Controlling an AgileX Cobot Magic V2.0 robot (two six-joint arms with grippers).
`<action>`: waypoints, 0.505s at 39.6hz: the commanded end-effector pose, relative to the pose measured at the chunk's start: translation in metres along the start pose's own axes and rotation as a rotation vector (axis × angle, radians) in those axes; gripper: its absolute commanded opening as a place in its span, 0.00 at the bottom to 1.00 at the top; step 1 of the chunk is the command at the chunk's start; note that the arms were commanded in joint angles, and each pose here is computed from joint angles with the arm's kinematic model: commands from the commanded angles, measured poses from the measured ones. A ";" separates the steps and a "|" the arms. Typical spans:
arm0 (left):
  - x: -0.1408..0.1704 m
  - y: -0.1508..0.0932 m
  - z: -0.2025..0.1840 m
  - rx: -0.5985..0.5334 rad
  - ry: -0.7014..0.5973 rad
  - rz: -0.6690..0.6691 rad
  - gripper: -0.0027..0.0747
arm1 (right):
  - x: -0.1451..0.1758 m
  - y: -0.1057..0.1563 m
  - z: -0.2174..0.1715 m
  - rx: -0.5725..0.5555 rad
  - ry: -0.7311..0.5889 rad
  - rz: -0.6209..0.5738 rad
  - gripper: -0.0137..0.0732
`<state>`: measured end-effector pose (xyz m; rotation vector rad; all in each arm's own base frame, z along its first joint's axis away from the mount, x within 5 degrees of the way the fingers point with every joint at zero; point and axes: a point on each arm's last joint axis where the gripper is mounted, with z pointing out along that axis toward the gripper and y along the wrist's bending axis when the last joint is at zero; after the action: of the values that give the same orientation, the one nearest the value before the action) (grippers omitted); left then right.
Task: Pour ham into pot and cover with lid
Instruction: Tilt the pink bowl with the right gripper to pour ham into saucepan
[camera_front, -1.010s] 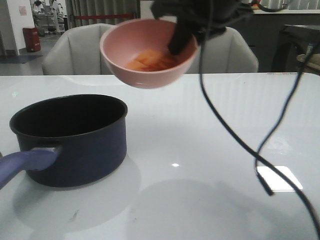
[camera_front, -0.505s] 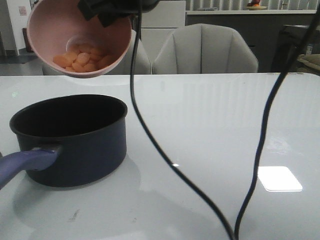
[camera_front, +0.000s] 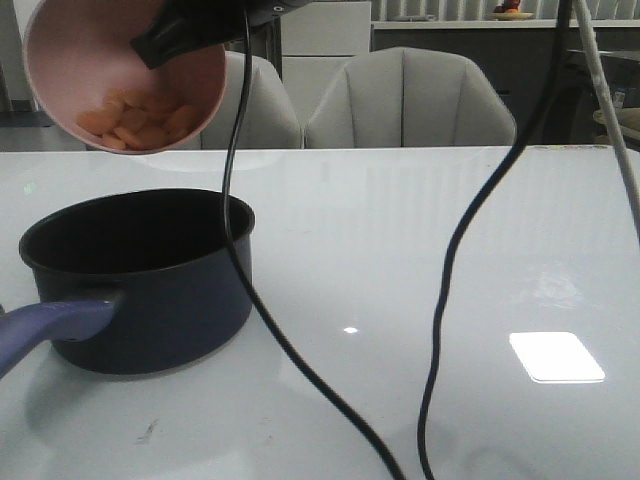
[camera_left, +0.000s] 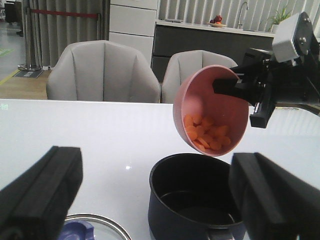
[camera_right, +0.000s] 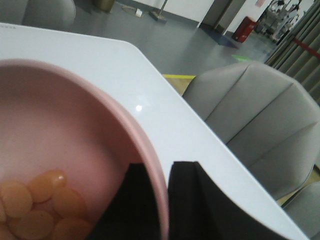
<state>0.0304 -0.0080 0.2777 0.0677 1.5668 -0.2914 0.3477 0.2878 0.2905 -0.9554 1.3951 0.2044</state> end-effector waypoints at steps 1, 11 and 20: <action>-0.016 -0.002 -0.005 0.021 -0.117 -0.005 0.86 | -0.034 -0.019 -0.015 0.125 -0.228 -0.027 0.31; -0.016 -0.002 -0.005 0.021 -0.117 -0.005 0.86 | -0.012 -0.008 -0.035 0.371 -0.414 -0.091 0.31; -0.016 -0.002 -0.005 0.021 -0.117 -0.005 0.86 | 0.005 0.003 -0.032 0.438 -0.516 -0.152 0.31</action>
<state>0.0304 -0.0080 0.2777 0.0677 1.5668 -0.2914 0.3313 0.2707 0.2567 -0.6986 1.0413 0.0535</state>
